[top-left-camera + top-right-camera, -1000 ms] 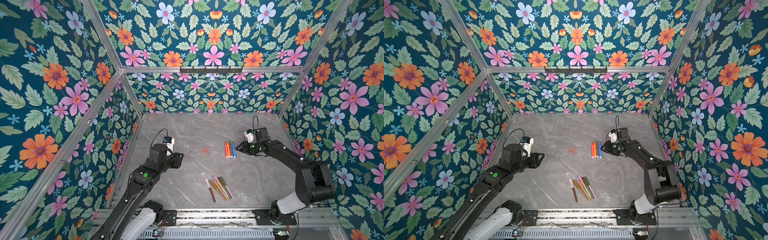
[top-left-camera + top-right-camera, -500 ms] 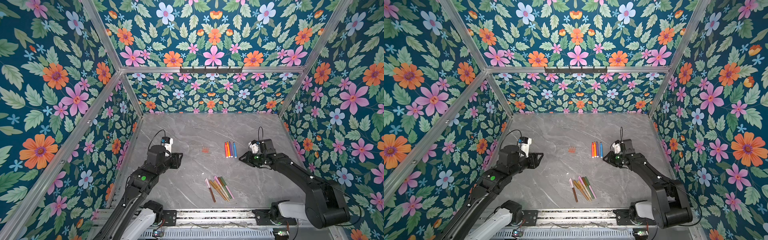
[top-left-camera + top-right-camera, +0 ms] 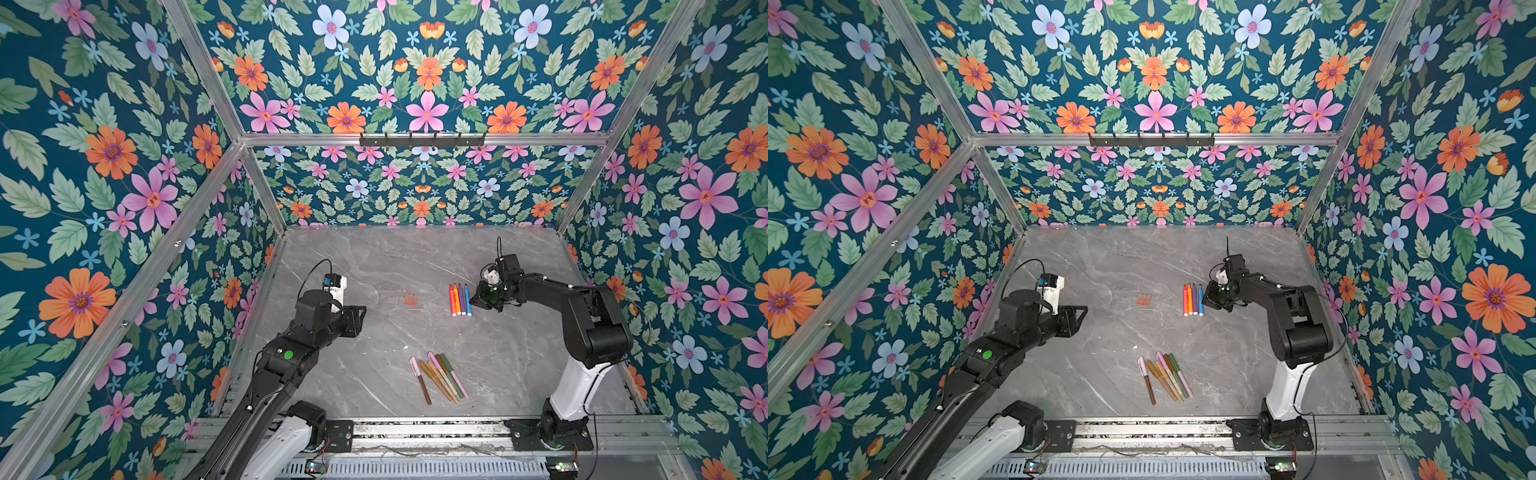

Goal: Open the pen caps
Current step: 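Lay the blue highlighter beside the purple marker and open the right gripper, then move the right gripper down onto the pink pen with green cap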

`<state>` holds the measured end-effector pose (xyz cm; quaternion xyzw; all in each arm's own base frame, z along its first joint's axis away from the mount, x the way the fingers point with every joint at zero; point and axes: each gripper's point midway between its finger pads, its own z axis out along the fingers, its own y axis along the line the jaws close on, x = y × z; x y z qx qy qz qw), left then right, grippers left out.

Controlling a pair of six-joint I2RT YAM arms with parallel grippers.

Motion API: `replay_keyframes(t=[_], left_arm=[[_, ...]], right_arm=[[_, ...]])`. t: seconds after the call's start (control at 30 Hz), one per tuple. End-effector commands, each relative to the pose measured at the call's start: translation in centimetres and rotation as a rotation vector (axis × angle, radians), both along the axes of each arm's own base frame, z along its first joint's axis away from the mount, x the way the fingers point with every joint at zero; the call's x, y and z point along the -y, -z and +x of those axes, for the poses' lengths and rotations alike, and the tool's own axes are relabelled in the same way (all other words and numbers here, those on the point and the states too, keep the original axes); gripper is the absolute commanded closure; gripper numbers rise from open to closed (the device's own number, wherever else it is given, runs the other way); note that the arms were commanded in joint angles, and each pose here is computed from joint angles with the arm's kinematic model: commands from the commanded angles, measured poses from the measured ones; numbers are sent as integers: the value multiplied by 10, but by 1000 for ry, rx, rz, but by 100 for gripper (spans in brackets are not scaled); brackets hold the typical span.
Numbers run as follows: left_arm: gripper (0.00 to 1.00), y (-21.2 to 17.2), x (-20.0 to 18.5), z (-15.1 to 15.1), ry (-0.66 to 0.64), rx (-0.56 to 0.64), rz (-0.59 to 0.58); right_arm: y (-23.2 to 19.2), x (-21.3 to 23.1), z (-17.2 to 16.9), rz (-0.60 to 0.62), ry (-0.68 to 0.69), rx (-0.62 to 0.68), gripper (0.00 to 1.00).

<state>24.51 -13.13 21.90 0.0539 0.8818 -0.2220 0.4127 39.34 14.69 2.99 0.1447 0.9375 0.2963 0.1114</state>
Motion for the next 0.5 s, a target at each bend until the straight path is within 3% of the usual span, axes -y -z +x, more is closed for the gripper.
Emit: replay_keyframes(t=[0.0,0.47], left_arm=[[52,-4,-1,2,-6,20,1],[52,-4,1,2,5,23,-3]], right_arm=[[1,1,7,-4,23,16,100],[-17,14,-8,-71,14,69,100]])
